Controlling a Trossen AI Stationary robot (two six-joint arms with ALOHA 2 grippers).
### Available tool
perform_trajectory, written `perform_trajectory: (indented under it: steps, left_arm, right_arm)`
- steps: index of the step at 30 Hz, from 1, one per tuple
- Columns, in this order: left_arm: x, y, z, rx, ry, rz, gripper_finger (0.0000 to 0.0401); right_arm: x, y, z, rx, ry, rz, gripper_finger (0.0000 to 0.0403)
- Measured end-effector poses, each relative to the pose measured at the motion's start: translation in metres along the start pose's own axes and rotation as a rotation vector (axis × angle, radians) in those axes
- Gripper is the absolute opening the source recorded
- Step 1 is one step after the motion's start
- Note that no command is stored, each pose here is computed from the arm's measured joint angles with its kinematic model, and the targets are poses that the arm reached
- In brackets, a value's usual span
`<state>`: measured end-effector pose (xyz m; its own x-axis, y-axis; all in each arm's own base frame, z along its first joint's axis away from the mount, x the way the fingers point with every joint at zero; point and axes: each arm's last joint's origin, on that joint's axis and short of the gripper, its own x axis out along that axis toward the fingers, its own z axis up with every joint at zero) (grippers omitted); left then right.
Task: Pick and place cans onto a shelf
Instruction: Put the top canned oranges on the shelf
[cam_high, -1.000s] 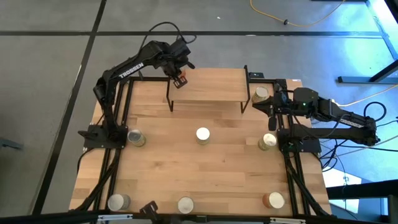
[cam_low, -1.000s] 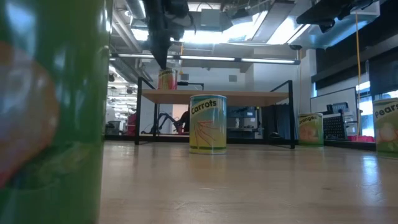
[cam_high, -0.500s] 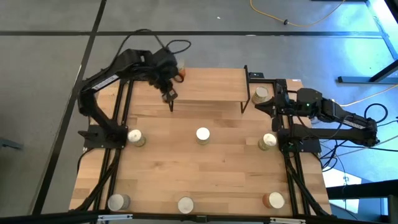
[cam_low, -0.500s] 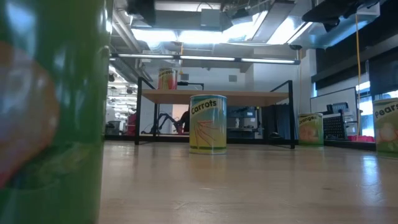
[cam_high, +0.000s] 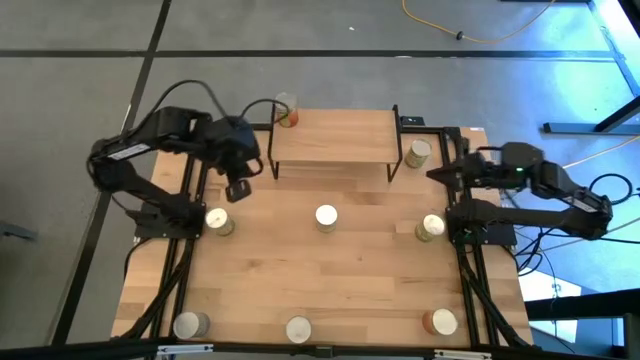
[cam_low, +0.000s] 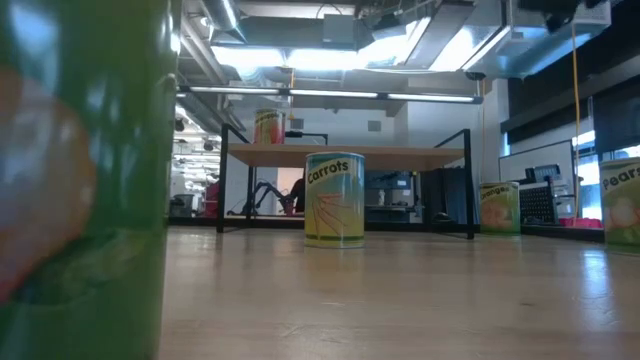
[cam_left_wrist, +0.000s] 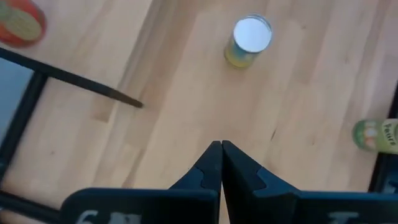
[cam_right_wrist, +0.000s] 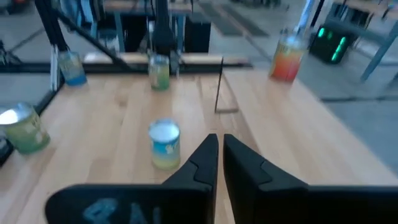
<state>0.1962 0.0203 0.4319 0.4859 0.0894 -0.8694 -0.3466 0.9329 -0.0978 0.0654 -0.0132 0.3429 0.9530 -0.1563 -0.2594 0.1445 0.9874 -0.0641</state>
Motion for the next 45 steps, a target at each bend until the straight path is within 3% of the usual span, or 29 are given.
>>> perform_trajectory:
  steps: [6,11,20,25,34,39,45]
  left_arm:
    - [0.009,-0.001,-0.032,-0.074,-0.098,-0.057,0.0000]
    - [0.018,-0.007,-0.044,-0.089,-0.146,-0.082,0.0000]
    - [0.021,-0.012,-0.048,-0.076,-0.176,-0.037,0.0000]
    - [0.021,-0.013,-0.048,-0.076,-0.184,-0.036,0.0000]
    - [0.021,-0.013,-0.047,-0.088,-0.184,-0.037,0.0000]
    - [0.021,-0.013,-0.047,-0.103,-0.185,-0.038,0.0000]
    - [0.021,-0.013,-0.047,-0.103,-0.184,-0.040,0.0000]
  right_arm:
    - [-0.013,-0.001,-0.010,0.133,0.152,-0.082,0.0028]
    - [-0.014,-0.002,-0.011,0.315,0.150,-0.138,0.0028]
    - [-0.014,-0.002,-0.011,0.419,0.143,-0.144,0.0028]
    - [-0.009,-0.005,-0.011,0.586,0.139,-0.270,0.0029]
    - [0.011,-0.012,-0.018,0.682,0.251,-0.540,0.0029]
    - [0.027,-0.013,-0.020,0.730,0.314,-0.573,0.0029]
    - [0.035,-0.012,-0.020,0.689,0.373,-0.545,0.0010]
